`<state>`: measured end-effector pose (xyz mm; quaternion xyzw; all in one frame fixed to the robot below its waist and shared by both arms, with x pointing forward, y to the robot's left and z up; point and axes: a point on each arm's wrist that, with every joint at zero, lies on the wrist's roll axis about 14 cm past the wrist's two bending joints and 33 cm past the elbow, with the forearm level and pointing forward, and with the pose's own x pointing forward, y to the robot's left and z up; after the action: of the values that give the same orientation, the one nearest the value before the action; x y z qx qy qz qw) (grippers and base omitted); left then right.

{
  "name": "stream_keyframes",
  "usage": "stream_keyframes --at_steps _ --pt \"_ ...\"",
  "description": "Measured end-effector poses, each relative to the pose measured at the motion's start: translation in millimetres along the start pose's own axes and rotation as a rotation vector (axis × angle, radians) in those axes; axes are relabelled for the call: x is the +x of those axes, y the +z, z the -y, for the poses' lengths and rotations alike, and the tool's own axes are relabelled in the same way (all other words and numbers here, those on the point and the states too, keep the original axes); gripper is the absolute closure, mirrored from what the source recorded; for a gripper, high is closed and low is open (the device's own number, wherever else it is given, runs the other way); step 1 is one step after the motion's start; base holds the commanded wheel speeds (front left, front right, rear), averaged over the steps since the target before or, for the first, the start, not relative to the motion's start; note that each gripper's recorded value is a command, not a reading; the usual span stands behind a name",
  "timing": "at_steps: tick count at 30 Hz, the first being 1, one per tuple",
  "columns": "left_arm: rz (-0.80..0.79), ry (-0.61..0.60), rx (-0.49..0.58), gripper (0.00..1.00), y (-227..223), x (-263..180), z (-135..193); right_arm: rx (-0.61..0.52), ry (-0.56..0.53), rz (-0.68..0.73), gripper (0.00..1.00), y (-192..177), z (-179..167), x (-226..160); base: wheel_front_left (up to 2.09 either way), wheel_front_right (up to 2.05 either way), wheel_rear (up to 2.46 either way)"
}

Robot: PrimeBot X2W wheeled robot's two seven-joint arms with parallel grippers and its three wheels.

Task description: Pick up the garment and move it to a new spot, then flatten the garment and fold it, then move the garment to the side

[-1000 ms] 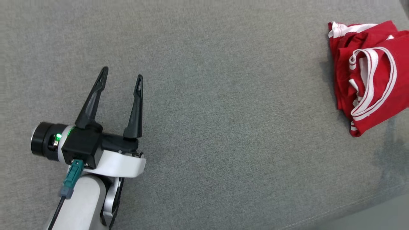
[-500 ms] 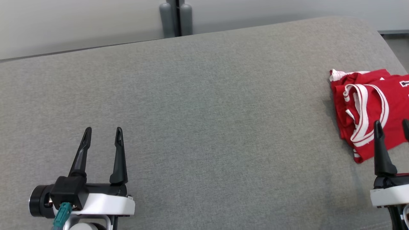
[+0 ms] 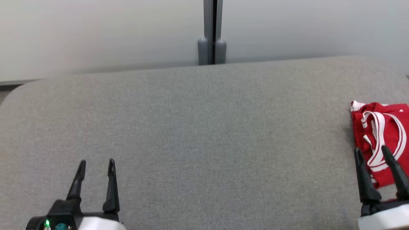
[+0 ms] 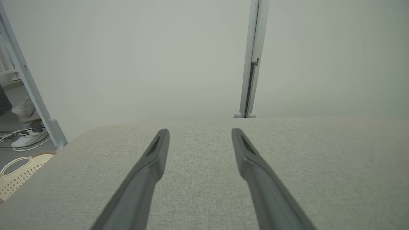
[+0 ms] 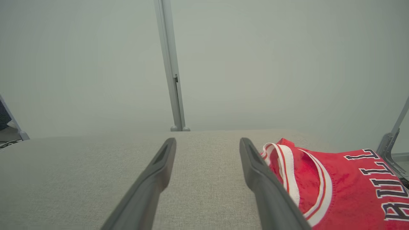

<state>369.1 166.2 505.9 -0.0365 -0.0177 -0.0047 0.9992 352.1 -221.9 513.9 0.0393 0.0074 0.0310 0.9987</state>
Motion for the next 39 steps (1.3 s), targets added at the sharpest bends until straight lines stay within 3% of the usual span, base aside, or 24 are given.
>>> stream_keyframes --at_steps 13,38,39 --pt "0.027 0.009 0.014 0.00 13.6 -45.2 -22.4 0.032 0.051 0.015 0.00 9.0 -30.7 -41.2 0.00 0.00 0.00" --pt "0.012 0.017 0.033 0.00 11.4 -49.6 -27.4 0.040 0.059 -0.007 0.00 5.0 -34.6 -40.0 0.00 0.00 0.00" --pt "0.002 0.018 0.027 1.00 8.0 -50.6 -26.7 0.045 0.059 -0.015 1.00 2.2 -35.5 -40.3 0.00 0.00 0.00"
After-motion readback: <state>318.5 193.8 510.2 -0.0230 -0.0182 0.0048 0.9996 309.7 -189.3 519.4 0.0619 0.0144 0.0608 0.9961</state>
